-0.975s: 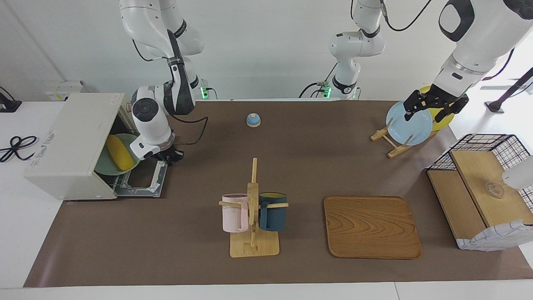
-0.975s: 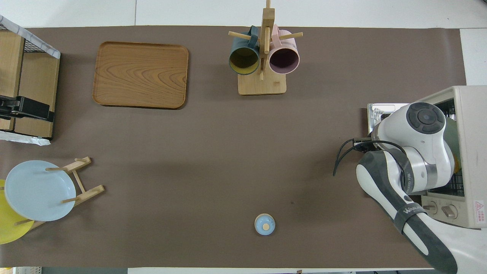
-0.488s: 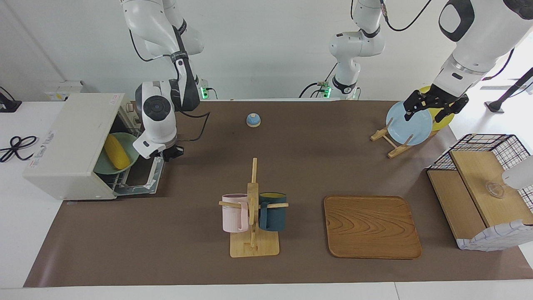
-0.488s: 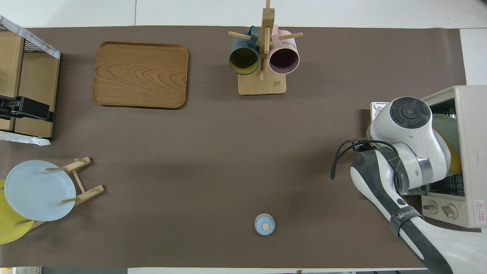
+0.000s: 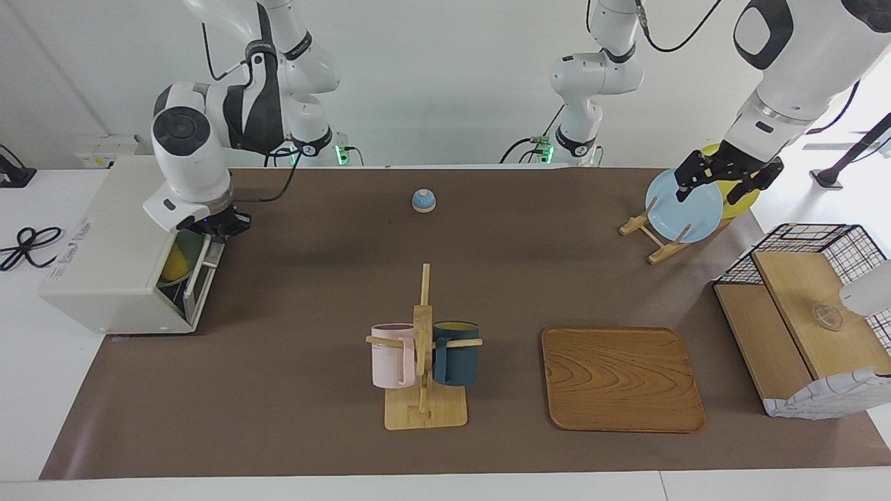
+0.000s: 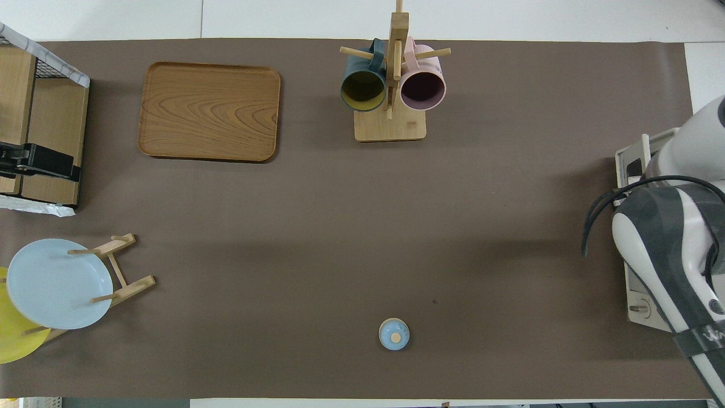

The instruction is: Put corn in oven

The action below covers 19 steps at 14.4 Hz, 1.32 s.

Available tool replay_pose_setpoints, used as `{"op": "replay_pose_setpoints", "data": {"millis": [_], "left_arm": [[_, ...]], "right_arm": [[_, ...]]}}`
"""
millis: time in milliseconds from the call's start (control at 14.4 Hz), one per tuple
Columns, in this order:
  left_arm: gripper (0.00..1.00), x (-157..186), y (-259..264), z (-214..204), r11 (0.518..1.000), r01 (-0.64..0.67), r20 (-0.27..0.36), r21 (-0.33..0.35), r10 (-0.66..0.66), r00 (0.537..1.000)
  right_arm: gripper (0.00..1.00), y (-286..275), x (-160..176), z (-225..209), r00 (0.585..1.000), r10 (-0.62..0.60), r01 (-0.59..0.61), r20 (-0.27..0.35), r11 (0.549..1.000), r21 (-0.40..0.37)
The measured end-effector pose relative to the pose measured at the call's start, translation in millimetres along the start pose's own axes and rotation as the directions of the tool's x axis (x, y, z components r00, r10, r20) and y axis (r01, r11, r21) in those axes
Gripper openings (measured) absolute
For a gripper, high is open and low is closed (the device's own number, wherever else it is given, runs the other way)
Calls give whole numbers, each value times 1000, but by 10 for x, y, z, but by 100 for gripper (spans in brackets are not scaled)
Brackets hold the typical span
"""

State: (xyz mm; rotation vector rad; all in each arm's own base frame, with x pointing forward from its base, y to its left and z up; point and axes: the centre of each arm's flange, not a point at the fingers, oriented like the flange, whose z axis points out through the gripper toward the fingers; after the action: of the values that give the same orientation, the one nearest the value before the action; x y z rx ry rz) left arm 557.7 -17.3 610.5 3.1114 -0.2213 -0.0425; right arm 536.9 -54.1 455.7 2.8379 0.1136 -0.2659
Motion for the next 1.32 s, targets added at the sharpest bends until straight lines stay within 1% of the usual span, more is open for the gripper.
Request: {"op": "replay_pose_setpoints", "data": {"millis": [139,279,348,418,488,557,697,766,836,905,1114,1323], "left_arm": [[100,0,0,0,1000,0,0,0,0,1000],[100,0,0,0,1000,0,0,0,0,1000],[100,0,0,0,1000,0,0,0,0,1000],[100,0,0,0,1000,0,0,0,0,1000],[100,0,0,0,1000,0,0,0,0,1000],[100,0,0,0,1000,0,0,0,0,1000],[100,0,0,0,1000,0,0,0,0,1000],[100,0,0,0,1000,0,0,0,0,1000],[100,0,0,0,1000,0,0,0,0,1000],[100,0,0,0,1000,0,0,0,0,1000],[100,0,0,0,1000,0,0,0,0,1000],[100,0,0,0,1000,0,0,0,0,1000]], "right_arm": [[1,219,-45,-9,1000,9,-9,-2,1000,-17],[1,229,-57,-46,1000,5,-5,-1,1000,-14],[1,228,-64,-105,1000,11,-11,5,1000,0],[1,238,-77,-239,1000,25,-26,7,999,31],[4,255,-94,-409,999,41,-41,4,997,70],[15,265,-115,-597,999,51,-50,-4,992,112],[36,247,-170,-899,998,59,-54,-23,984,172],[48,210,-185,-967,998,58,-52,-26,977,207],[59,174,-192,-991,998,57,-50,-23,970,239],[70,153,-193,-1002,998,57,-49,-23,964,260],[99,142,-190,-1052,998,59,-48,-34,959,279],[100,55,-189,-1209,997,45,-26,-59,958,286]]}}
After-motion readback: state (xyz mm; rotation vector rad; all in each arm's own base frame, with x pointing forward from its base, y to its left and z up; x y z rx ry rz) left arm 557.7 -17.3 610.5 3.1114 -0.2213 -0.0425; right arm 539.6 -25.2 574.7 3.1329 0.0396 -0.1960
